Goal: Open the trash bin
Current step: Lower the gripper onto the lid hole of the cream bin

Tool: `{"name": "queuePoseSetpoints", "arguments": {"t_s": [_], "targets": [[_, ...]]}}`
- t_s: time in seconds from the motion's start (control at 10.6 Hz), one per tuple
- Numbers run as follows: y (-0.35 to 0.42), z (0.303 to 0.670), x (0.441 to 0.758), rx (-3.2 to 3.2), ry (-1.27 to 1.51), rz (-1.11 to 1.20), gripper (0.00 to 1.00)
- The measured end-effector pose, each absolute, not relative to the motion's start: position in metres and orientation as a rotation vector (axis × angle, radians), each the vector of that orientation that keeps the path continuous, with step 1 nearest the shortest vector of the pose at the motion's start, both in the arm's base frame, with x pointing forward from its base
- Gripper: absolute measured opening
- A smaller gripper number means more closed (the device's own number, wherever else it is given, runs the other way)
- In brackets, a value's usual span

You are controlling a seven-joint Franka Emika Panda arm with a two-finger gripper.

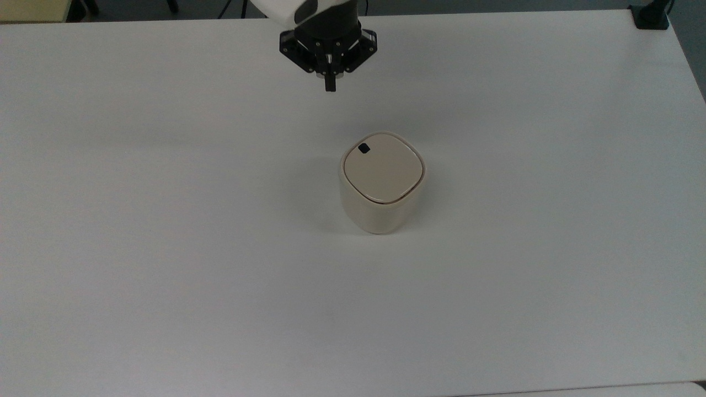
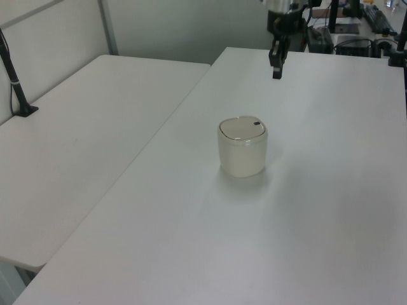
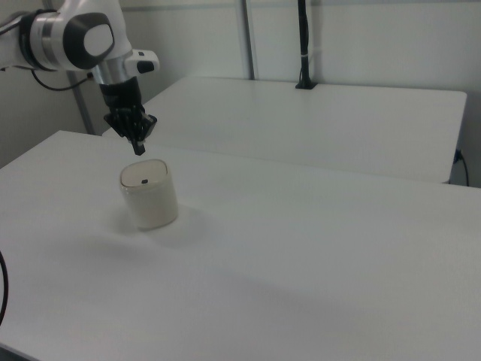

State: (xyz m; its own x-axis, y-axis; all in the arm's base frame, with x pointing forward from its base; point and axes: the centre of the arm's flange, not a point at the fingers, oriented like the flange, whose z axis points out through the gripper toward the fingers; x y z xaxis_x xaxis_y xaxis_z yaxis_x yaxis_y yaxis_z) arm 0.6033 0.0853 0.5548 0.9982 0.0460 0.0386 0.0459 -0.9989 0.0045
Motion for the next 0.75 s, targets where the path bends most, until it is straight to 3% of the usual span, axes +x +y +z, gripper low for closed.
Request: {"name": "queuePoseSetpoints", "arguments": {"t_s": [0.75], "targets": [[0.139,0.466,0.641,3.125,0.342,0.063,0.01]]}}
